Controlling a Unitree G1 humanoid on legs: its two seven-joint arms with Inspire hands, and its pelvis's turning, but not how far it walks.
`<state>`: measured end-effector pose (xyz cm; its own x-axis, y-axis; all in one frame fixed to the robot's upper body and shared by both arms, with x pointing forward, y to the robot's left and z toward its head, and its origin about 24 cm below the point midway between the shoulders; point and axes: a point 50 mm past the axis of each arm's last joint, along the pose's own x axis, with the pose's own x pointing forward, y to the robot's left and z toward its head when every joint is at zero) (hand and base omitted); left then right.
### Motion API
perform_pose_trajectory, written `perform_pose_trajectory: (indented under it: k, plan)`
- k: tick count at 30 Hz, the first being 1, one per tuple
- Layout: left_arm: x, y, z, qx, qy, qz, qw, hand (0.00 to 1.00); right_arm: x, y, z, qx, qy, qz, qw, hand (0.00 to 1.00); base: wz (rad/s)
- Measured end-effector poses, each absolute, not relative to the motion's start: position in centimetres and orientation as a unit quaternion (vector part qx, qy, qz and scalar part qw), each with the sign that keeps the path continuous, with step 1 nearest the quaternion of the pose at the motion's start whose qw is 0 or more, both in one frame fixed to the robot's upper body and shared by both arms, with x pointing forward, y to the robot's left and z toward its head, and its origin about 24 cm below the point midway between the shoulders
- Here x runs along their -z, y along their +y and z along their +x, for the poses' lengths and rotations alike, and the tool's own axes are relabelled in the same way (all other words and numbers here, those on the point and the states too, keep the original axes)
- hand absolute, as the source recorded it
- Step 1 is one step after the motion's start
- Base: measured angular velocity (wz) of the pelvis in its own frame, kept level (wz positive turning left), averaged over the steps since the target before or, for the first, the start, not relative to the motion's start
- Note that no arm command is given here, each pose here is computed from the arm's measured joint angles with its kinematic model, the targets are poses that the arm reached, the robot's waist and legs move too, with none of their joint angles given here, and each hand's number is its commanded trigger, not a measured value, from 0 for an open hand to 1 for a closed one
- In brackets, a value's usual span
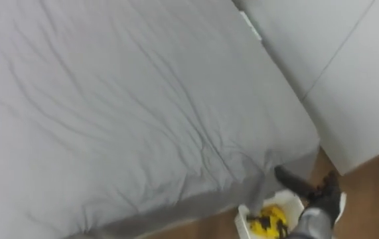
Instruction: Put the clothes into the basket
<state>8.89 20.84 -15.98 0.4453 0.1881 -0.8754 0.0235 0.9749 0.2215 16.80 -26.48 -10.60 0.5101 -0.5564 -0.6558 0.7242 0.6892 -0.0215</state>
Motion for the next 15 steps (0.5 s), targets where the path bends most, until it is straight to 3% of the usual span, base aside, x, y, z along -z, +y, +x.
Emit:
perform_pose_trajectory:
  k: [7, 15]
  plan:
    - [16.3, 21.4, 6.4, -0.096, 0.543, 0.071, 0.831, 0.0, 15.4, -24.1, 9.9, 0.33, 0.485, 0.114, 0.801, 0.0, 0.36]
    - [16.7, 21.6, 4.5, -0.146, 0.563, 0.033, 0.813, 0.0, 16.9, -23.3, 4.5, 0.297, 0.58, 0.08, 0.754, 0.0, 0.16]
